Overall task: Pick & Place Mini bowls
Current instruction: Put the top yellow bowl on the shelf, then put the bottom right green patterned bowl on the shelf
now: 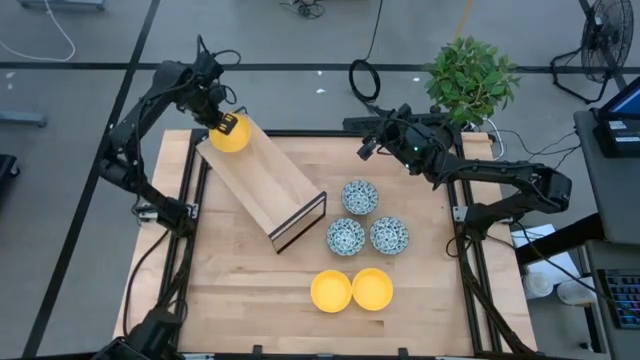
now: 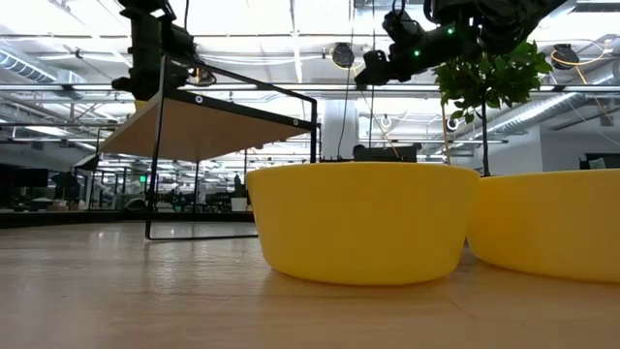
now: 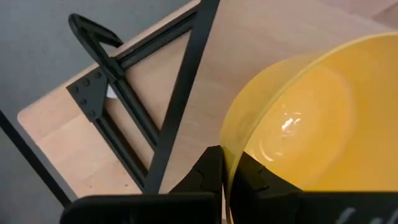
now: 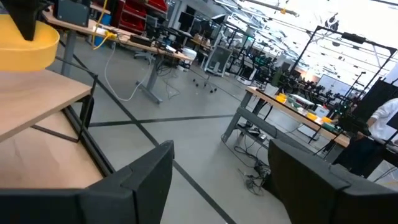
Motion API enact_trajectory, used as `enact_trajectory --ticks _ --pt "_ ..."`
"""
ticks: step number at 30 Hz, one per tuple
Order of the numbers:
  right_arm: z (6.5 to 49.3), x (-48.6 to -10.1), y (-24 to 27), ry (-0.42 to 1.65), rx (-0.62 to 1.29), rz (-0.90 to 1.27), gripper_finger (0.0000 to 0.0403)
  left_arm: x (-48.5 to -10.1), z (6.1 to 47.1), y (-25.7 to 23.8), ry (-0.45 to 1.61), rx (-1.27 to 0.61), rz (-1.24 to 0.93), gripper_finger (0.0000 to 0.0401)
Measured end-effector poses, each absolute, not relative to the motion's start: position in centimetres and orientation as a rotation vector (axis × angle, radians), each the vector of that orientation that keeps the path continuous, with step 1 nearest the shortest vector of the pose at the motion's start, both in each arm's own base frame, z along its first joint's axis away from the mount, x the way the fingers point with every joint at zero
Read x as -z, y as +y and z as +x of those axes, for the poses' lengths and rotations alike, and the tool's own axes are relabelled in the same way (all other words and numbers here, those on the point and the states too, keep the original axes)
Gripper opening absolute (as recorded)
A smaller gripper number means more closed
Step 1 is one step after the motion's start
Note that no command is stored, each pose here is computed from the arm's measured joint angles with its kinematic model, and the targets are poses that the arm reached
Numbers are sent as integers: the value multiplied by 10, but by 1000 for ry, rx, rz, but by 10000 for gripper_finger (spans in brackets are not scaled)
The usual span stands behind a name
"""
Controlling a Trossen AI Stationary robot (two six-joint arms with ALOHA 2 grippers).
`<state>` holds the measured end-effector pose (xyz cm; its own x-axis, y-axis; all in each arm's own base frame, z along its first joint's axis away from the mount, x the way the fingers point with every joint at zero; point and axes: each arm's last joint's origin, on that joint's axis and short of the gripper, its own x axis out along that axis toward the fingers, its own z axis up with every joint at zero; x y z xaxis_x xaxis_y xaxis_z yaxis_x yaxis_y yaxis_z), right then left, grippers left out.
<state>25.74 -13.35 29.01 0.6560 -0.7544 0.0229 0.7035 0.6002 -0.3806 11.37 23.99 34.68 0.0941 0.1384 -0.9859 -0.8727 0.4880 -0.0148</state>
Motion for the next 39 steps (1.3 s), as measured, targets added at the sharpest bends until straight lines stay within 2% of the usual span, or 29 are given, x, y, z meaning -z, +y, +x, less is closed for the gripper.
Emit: enact_trajectory --ticks 5,11,14,28,33,39 --pt "257 -290 -134 146 848 -376 247 -347 113 240 1256 -874 -746 18" --pt "257 -289 -134 160 845 -376 247 -345 114 239 1278 -862 -756 6" --pt "257 -288 -134 166 844 -376 247 -345 115 237 1290 -854 -753 12" --pt "258 -287 -132 183 836 -376 247 -346 116 237 1313 -877 -717 193" --pt "258 -290 -120 205 792 -387 247 -361 116 234 1269 -884 -693 222" --pt "246 -298 -92 268 694 -373 247 -409 116 215 1048 -877 -564 218"
